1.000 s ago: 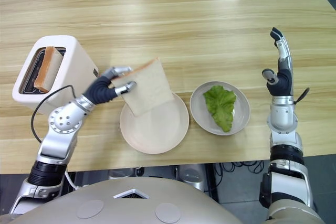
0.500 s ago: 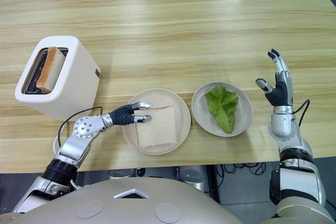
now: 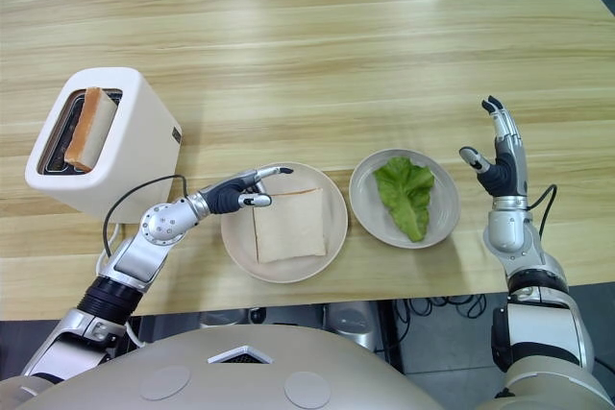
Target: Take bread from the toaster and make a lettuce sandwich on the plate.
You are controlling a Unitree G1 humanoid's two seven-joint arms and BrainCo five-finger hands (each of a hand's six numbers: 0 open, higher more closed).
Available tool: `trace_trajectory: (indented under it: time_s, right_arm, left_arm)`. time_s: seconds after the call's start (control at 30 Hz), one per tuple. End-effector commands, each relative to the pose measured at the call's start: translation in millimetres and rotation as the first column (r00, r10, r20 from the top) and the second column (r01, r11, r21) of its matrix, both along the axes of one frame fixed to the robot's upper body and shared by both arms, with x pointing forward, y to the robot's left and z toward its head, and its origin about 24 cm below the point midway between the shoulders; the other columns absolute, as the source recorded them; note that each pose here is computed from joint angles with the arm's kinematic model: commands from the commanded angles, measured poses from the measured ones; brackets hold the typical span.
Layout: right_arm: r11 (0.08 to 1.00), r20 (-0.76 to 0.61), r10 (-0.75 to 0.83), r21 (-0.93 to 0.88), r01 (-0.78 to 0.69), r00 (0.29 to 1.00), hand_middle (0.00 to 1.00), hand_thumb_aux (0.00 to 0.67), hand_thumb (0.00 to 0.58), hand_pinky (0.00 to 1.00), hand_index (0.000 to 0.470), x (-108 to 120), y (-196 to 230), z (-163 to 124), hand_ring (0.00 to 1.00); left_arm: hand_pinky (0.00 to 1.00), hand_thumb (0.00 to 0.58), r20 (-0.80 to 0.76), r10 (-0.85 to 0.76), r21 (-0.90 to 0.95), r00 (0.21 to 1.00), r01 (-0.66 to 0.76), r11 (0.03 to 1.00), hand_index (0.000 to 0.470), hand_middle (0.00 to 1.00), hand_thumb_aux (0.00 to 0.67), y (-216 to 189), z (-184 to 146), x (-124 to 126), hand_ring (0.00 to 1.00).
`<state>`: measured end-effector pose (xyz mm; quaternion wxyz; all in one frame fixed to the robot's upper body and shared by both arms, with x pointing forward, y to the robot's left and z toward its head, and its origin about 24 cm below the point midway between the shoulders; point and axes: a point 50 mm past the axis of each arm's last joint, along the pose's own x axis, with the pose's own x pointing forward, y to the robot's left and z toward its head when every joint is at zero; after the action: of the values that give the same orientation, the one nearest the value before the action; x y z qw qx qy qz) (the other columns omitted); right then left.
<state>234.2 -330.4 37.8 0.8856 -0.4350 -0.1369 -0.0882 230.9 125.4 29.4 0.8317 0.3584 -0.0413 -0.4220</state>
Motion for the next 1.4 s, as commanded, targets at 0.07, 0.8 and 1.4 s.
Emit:
trace_trajectory:
  time_s: [0.07,0.8,1.4]
  right_arm:
    - [1.000,-0.020,-0.013,-0.010,0.012,1.000,0.00,0.000,0.000,0.00,0.000,-3,-1,-5,0.00]
    - [0.605,-0.241,0.321,-0.692,-0.394,0.916,0.00,0.000,0.000,0.00,0.000,-6,23,-38,0.00]
    - [0.650,-0.202,0.273,-0.682,-0.335,0.941,0.00,0.000,0.000,0.00,0.000,-12,15,-39,0.00]
  left_arm:
    - [1.00,0.000,0.150,0.013,0.131,0.989,-0.033,0.991,0.000,1.00,0.000,14,14,9,1.00]
    - [1.00,0.000,0.103,0.008,0.287,0.995,-0.038,0.957,0.000,1.00,0.000,17,-17,-11,1.00]
    - [1.00,0.000,0.024,0.026,0.287,0.999,-0.032,0.957,0.000,1.00,0.000,18,-42,-16,1.00]
